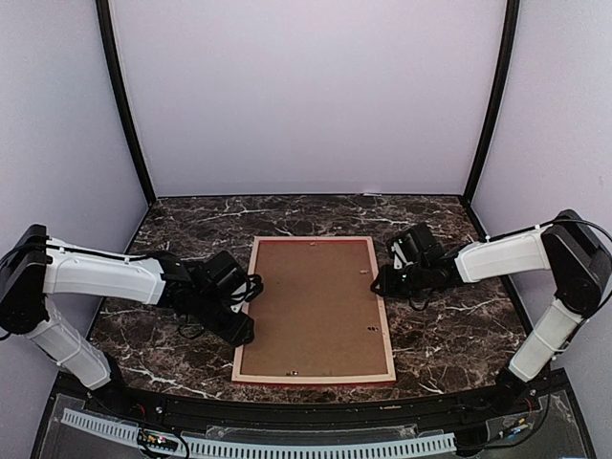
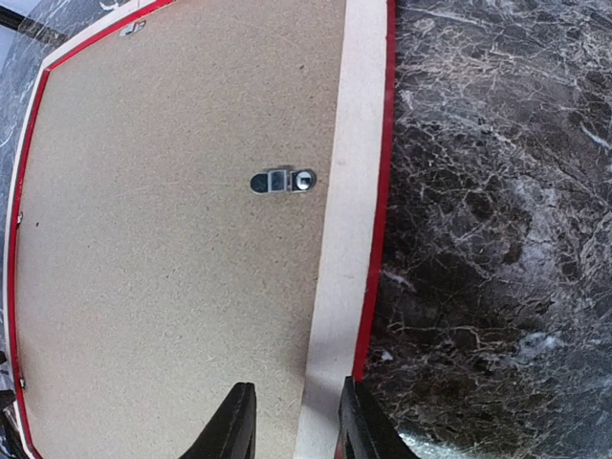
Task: Put the photo into the frame
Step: Press the fastener onto the backboard, then adjust the photo frame at the center of the board, then press the fastener onto the backboard.
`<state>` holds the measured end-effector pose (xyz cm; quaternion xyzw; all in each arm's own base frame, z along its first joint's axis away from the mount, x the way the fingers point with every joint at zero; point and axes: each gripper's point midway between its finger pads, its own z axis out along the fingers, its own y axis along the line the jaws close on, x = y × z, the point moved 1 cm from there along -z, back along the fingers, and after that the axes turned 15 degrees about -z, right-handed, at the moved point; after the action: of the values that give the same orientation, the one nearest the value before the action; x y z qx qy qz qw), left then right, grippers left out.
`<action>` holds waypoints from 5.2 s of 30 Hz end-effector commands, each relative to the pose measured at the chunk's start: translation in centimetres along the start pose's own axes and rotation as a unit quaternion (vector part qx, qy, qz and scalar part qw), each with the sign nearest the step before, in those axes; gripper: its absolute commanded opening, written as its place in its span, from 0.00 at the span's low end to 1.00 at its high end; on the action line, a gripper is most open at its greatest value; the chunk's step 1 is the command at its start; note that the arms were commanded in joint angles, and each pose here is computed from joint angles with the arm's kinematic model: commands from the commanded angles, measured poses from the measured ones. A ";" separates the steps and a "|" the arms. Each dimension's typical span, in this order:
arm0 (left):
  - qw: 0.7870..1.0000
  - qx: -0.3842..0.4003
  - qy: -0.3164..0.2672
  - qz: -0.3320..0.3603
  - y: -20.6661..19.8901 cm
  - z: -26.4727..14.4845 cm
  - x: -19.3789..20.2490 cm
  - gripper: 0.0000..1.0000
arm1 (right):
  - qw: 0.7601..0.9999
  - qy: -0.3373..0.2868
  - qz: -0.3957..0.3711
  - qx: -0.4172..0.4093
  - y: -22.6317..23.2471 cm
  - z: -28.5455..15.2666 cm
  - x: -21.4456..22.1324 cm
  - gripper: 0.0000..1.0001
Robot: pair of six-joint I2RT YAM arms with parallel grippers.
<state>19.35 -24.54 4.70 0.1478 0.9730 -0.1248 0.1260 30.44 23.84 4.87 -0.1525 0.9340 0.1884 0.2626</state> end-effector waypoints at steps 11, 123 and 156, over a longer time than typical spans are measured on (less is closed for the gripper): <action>0.998 -0.010 -0.063 0.000 -0.6 -2.2 -3.2 0.73 | 0.995 0.097 0.005 0.013 -1.1 0.6 5.2 0.31; 0.979 -0.054 -0.007 -0.196 3.8 3.1 -4.0 0.03 | 0.992 0.081 -0.034 0.093 -1.8 1.8 -0.3 0.60; 0.980 -0.060 -0.003 -0.191 3.8 2.8 -4.2 0.00 | 0.974 0.165 -0.153 0.034 -2.7 2.1 1.8 0.39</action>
<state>27.20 -24.10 3.78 -0.0628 0.9779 -0.1233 0.1570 31.90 22.90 3.58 -0.2858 0.9381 0.0895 0.1741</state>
